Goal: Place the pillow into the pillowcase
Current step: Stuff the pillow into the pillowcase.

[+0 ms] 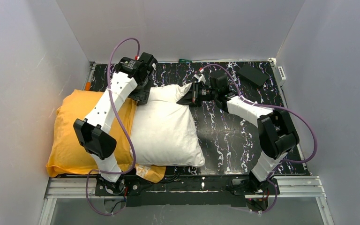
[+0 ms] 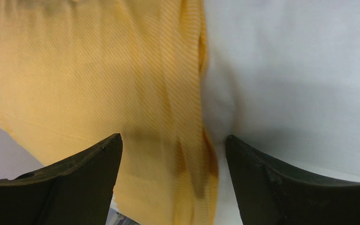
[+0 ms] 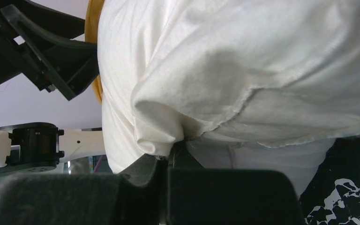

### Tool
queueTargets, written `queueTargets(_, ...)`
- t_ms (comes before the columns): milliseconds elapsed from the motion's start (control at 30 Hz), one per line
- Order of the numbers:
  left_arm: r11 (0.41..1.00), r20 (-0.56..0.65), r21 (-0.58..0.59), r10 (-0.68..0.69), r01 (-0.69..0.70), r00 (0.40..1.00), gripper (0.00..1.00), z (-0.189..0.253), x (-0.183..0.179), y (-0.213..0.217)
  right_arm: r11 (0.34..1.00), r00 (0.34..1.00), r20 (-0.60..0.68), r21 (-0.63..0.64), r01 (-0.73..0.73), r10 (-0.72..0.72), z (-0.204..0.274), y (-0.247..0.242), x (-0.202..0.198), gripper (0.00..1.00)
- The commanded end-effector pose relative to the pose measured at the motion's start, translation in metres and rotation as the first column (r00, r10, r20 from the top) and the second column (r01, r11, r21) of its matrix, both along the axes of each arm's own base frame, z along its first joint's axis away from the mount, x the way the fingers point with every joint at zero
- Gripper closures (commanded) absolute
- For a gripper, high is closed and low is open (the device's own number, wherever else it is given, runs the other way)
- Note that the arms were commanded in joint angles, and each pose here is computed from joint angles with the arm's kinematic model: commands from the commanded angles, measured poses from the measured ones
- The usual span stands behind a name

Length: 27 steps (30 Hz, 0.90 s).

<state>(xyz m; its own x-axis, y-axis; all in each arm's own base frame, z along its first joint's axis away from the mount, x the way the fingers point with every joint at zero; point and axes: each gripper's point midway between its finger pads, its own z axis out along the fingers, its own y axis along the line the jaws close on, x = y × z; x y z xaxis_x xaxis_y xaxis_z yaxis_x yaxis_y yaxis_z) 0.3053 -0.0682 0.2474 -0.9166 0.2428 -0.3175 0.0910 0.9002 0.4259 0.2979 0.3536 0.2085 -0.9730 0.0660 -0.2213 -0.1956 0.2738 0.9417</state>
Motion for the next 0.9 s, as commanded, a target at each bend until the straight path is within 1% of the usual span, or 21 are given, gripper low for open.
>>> queueTargets(0, 0.995, 0.009, 0.083, 0.054, -0.055, 0.998, 0.29, 0.005, 0.0, 0.032, 0.997, 0.997, 0.043, 0.037, -0.065, 0.063, 0.024, -0.003, -0.015, 0.99)
queueTargets(67, 0.993, 0.016, 0.1, 0.066, -0.067, 0.998, 0.4, 0.003, 0.007, 0.037, 0.997, 0.997, 0.039, 0.036, -0.066, 0.065, 0.023, -0.003, -0.016, 0.99)
queueTargets(200, 0.988, 0.022, 0.125, 0.091, -0.093, 0.996, 0.54, 0.004, 0.017, 0.046, 0.997, 0.997, 0.038, 0.036, -0.069, 0.068, 0.023, -0.004, -0.017, 0.99)
queueTargets(267, 0.992, 0.02, 0.09, 0.085, -0.086, 0.996, 0.68, 0.004, 0.021, 0.041, 0.997, 0.997, 0.038, 0.035, -0.067, 0.066, 0.023, -0.004, -0.018, 0.99)
queueTargets(333, 0.998, 0.004, 0.006, 0.059, -0.059, 0.998, 0.87, 0.003, 0.023, 0.026, 0.997, 0.997, 0.042, 0.035, -0.065, 0.064, 0.023, -0.005, -0.018, 0.99)
queueTargets(367, 0.997, -0.004, -0.062, 0.045, -0.045, 0.999, 0.98, 0.002, 0.022, 0.015, 0.997, 0.997, 0.044, 0.036, -0.062, 0.061, 0.023, -0.005, -0.018, 0.99)
queueTargets(400, 0.99, -0.004, -0.135, 0.031, -0.031, 1.0, 1.0, 0.003, 0.022, 0.002, 0.997, 0.997, 0.05, 0.038, -0.062, 0.06, 0.024, -0.005, -0.017, 0.99)
queueTargets(433, 0.973, -0.008, -0.232, 0.004, -0.005, 1.0, 1.0, 0.004, 0.022, -0.015, 0.997, 0.997, 0.055, 0.042, -0.062, 0.059, 0.025, -0.005, -0.017, 0.99)
queueTargets(467, 0.943, 0.004, -0.331, -0.029, 0.029, 1.0, 1.0, 0.009, 0.021, -0.033, 0.997, 0.996, 0.061, 0.048, -0.062, 0.059, 0.027, -0.005, -0.017, 0.99)
queueTargets(500, 0.894, 0.015, -0.443, -0.066, 0.066, 0.998, 1.0, 0.015, 0.018, -0.054, 0.996, 0.996, 0.068, 0.055, -0.063, 0.059, 0.029, -0.004, -0.017, 0.99)
queueTargets(567, 0.742, 0.071, -0.657, -0.11, 0.13, 0.991, 1.0, 0.036, 0.013, -0.098, 0.995, 0.995, 0.084, 0.071, -0.065, 0.059, 0.034, -0.004, -0.016, 0.99)
queueTargets(600, 0.617, 0.093, -0.769, -0.149, 0.166, 0.984, 1.0, 0.05, 0.007, -0.126, 0.994, 0.994, 0.095, 0.081, -0.066, 0.058, 0.037, -0.004, -0.015, 0.99)
queueTargets(633, 0.534, 0.131, -0.826, -0.135, 0.184, 0.982, 1.0, 0.063, 0.008, -0.14, 0.993, 0.992, 0.108, 0.095, -0.07, 0.059, 0.041, -0.004, -0.015, 0.99)
queueTargets(667, 0.393, 0.193, -0.889, -0.146, 0.236, 0.97, 1.0, 0.085, 0.009, -0.163, 0.992, 0.991, 0.123, 0.109, -0.071, 0.057, 0.046, -0.003, -0.014, 0.99)
queueTargets(733, 0.201, 0.203, -0.953, -0.137, 0.228, 0.97, 1.0, 0.107, 0.005, -0.188, 0.987, 0.986, 0.156, 0.14, -0.076, 0.054, 0.058, -0.003, -0.014, 0.99)
queueTargets(800, 0.036, 0.207, -0.976, -0.144, 0.214, 0.968, 1.0, 0.129, 0.002, -0.208, 0.982, 0.98, 0.191, 0.17, -0.084, 0.051, 0.071, -0.003, -0.014, 0.99)
queueTargets(867, -0.071, 0.207, -0.978, -0.159, 0.198, 0.965, 1.0, 0.142, -0.001, -0.224, 0.975, 0.974, 0.222, 0.199, -0.099, 0.053, 0.083, -0.006, -0.016, 0.99)
